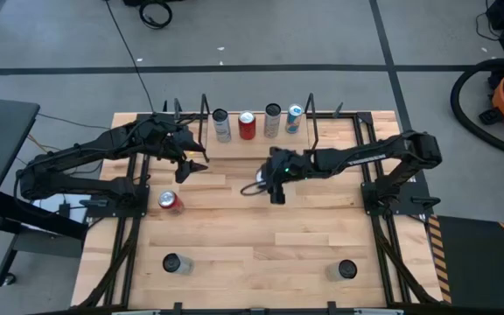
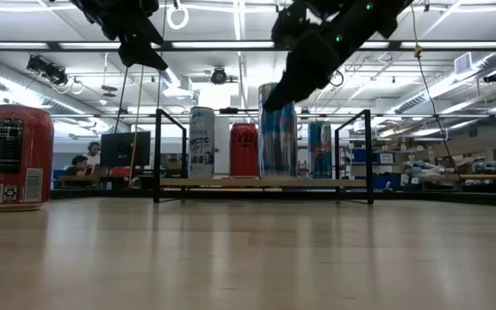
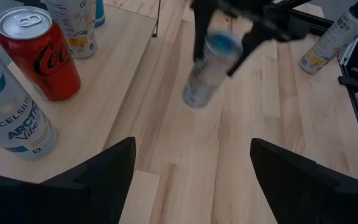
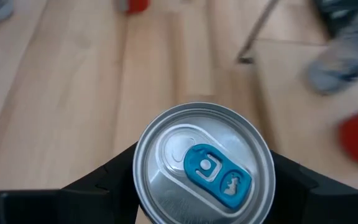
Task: Place canned beverage on shelf
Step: Put the blue soda can aligned with the other blue soda can on the shelf
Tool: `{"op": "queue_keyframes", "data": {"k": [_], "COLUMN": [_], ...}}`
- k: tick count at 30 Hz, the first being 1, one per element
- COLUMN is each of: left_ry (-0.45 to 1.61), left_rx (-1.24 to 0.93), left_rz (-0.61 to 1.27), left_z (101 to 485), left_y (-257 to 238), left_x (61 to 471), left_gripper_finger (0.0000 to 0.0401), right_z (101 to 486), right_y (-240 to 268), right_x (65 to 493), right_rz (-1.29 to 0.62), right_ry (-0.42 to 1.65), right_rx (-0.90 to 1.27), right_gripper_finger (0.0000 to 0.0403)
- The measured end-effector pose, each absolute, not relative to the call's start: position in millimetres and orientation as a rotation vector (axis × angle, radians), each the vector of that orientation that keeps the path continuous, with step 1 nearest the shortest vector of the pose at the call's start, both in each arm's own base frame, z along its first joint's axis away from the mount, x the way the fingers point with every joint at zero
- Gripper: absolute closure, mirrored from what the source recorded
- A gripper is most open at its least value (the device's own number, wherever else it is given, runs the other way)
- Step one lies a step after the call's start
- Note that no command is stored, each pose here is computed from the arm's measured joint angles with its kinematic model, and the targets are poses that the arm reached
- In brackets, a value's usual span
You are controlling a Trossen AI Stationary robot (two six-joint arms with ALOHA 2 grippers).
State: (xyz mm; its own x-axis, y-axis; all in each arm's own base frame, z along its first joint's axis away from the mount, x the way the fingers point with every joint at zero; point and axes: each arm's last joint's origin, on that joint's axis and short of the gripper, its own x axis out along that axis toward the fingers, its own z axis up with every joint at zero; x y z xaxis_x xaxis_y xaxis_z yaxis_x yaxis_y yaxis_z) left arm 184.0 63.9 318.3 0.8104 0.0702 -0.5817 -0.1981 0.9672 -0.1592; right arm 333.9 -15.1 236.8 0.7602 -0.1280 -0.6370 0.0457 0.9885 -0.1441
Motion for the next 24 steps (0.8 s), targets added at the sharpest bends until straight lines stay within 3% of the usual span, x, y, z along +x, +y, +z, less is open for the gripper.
{"op": "queue_keyframes", "data": {"k": [12, 19, 24], "left_ry": [0.597, 0.591, 0.591], "left_rx": [-0.189, -0.185, -0.185], "left_rz": [0.138, 0.137, 0.137], "left_z": [319.5, 320.0, 320.0], "left_y": [64.3, 64.4, 64.4], "left_x": [184.9, 185.2, 185.2], "left_gripper_finger": [0.0083, 0.0083, 0.0083], "right_z": [332.7, 345.9, 331.5], "right_y": [-40.9, -63.4, -79.5], "right_x": [256.6, 226.5, 225.3], "right_rz": [-0.431, -0.636, -0.747], "right_ry": [0.461, 0.436, 0.508], "right_rx": [-0.143, -0.035, 0.097], "right_gripper_finger": [0.0154, 0.0153, 0.0153]}}
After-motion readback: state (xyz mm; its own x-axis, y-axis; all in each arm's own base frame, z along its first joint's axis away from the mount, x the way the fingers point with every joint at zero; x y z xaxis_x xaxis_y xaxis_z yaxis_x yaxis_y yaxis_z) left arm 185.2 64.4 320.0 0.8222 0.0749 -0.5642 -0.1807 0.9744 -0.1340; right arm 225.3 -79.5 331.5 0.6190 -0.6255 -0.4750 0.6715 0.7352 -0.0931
